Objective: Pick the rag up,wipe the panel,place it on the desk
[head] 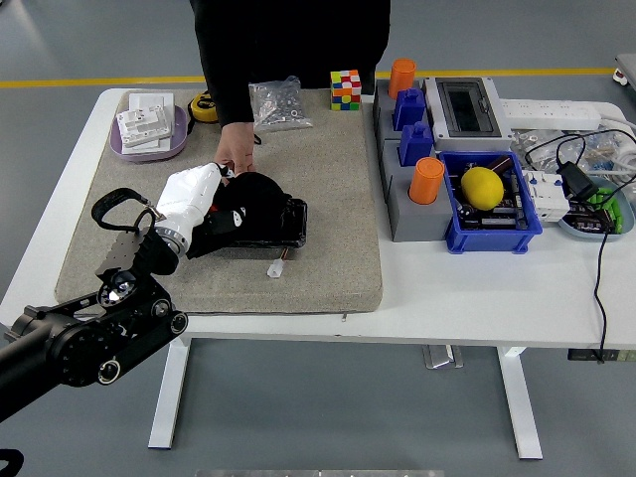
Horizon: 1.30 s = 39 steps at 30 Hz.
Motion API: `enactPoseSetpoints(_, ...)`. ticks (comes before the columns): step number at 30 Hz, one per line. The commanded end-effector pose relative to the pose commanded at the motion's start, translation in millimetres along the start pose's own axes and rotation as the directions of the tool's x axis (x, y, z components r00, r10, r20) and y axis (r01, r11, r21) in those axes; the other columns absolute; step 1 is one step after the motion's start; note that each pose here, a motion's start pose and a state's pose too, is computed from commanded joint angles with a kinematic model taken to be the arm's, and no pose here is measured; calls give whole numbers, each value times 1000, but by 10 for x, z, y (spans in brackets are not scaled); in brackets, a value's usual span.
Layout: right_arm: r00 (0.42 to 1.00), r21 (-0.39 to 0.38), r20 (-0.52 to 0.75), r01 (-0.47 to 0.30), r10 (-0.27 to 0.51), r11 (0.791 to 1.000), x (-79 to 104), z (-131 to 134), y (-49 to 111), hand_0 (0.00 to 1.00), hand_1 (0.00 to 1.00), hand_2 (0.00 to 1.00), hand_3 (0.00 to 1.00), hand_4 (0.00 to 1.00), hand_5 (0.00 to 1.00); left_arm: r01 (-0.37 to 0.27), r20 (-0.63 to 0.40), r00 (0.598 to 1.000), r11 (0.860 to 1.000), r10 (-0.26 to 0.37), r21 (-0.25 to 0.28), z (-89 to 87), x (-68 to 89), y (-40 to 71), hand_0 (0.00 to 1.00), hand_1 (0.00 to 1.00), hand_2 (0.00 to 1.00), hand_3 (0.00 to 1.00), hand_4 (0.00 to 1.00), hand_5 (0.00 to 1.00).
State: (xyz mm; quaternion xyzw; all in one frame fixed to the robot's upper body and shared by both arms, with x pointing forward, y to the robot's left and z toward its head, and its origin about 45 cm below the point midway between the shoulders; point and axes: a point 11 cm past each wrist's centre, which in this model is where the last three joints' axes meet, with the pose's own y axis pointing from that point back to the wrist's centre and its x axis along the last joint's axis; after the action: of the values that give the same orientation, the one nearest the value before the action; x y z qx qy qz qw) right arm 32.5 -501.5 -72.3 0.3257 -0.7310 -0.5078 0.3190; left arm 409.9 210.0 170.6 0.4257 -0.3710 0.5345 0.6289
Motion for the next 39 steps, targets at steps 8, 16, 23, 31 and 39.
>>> enactPoseSetpoints(8, 1000, 0, -1, 1, -1, 1000, -6, 2, -2, 729, 607, 692, 619, 998, 579, 31, 15, 999, 998, -30, -48, 188, -108, 39, 250, 149, 441, 349, 2, 2)
enactPoseSetpoints(16, 1000, -3, -2, -1, 1, 1000, 0, 28, -3, 728, 606, 692, 619, 998, 580, 60, 30, 998, 994, -57, -89, 332, -194, 100, 251, 149, 441, 349, 2, 2)
enactPoseSetpoints(23, 1000, -1, -3, -1, 1, 1000, -6, 19, -3, 728, 606, 692, 619, 998, 581, 73, 39, 997, 990, -68, -119, 436, -233, 131, 249, 148, 441, 351, 2, 2)
enactPoseSetpoints(31, 1000, -4, -3, -4, 4, 1000, 4, 29, -2, 728, 606, 692, 619, 998, 582, 68, 33, 997, 993, -65, -92, 358, -227, 103, 249, 148, 441, 351, 2, 2)
enactPoseSetpoints(39, 1000, -6, 0, -7, 7, 1000, 15, 48, -1, 729, 606, 692, 620, 998, 583, 33, 23, 999, 999, -32, -37, 150, -119, 53, 250, 148, 441, 350, 2, 2)
